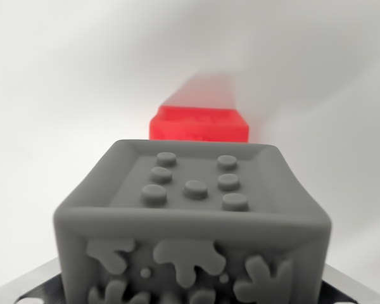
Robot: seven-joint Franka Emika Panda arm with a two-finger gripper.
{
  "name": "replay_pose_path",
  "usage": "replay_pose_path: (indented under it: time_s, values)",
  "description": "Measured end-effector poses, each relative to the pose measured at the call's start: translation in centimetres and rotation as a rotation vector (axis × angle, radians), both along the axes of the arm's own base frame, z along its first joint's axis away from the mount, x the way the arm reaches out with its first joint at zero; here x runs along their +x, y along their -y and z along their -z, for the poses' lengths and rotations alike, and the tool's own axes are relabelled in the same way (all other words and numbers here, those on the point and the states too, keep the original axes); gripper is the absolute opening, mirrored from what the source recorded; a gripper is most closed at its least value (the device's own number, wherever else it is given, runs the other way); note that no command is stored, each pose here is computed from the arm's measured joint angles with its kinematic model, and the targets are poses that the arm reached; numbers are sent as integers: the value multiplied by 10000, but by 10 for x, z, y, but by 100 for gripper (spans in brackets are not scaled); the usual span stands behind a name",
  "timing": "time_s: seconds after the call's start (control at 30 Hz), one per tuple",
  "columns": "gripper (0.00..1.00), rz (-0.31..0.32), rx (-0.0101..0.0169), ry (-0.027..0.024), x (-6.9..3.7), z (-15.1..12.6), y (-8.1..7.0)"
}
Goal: Destack cube
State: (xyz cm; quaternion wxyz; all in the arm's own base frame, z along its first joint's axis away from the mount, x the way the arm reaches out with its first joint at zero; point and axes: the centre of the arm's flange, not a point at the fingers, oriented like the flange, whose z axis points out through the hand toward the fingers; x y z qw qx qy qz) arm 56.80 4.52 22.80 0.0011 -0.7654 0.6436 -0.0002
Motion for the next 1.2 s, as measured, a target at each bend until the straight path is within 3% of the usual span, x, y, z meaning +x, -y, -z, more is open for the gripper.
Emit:
replay_pose_path:
  time_s: [0.9,1.1,1.2]
  values:
    - [0,-1,-27,11,-1,-75,0]
    - [0,-45,-27,61,-1,-90,1]
    - [0,-84,-31,12,-2,-88,5]
